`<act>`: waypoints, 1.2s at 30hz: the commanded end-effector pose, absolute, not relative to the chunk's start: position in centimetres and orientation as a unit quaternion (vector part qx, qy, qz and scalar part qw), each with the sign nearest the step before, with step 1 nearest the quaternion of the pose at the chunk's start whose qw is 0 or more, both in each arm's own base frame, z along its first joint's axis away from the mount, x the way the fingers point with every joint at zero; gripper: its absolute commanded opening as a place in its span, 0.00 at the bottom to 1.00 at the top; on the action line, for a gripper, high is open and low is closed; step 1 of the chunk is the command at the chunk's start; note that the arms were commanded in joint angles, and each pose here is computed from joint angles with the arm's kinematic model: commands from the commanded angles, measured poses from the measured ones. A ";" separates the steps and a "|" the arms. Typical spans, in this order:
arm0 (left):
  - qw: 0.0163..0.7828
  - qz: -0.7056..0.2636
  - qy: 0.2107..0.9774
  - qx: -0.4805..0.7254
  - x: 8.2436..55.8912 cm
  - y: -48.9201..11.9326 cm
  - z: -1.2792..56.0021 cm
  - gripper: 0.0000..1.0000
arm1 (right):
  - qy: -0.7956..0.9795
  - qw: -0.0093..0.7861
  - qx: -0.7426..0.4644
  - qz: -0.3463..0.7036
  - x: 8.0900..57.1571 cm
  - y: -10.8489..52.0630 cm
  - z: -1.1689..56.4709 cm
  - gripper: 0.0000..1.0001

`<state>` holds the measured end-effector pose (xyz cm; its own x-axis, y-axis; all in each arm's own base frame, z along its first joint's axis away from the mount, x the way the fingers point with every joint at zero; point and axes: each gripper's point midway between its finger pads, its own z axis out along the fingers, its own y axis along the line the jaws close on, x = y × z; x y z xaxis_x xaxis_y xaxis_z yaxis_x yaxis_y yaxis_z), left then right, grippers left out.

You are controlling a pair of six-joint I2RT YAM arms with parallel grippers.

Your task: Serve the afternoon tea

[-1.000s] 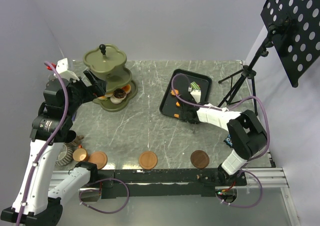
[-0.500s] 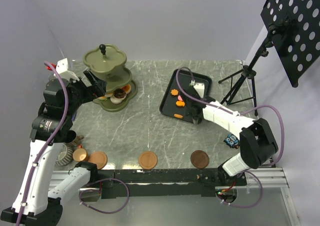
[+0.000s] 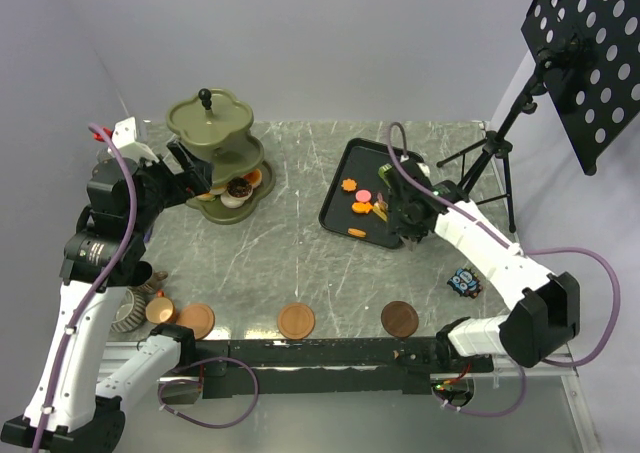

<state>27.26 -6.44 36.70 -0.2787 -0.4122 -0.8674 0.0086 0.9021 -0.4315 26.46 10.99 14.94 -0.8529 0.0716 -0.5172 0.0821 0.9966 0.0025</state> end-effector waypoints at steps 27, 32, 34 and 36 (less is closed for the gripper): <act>0.600 -0.195 0.767 -0.116 26.6 -7.2 37.8 1.00 | 0.962 0.240 -0.122 -0.047 26.3 8.2 16.1 0.55; 0.601 -0.193 0.766 -0.117 26.6 -7.1 38.0 1.00 | 0.961 0.232 -0.134 -0.064 26.9 7.9 15.5 0.53; 0.601 -0.195 0.766 -0.118 26.6 -7.2 38.0 1.00 | 0.960 0.235 -0.137 -0.067 27.0 7.9 15.6 0.51; 0.601 -0.195 0.766 -0.118 26.6 -7.2 38.0 1.00 | 0.960 0.237 -0.137 -0.066 27.1 7.9 15.6 0.45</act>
<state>26.64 -7.21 36.46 -0.2898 -0.4072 -0.8662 0.0370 0.8995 -0.4353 25.24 7.74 13.65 -0.8902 -0.2816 -0.3583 -0.2330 0.9569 -0.1732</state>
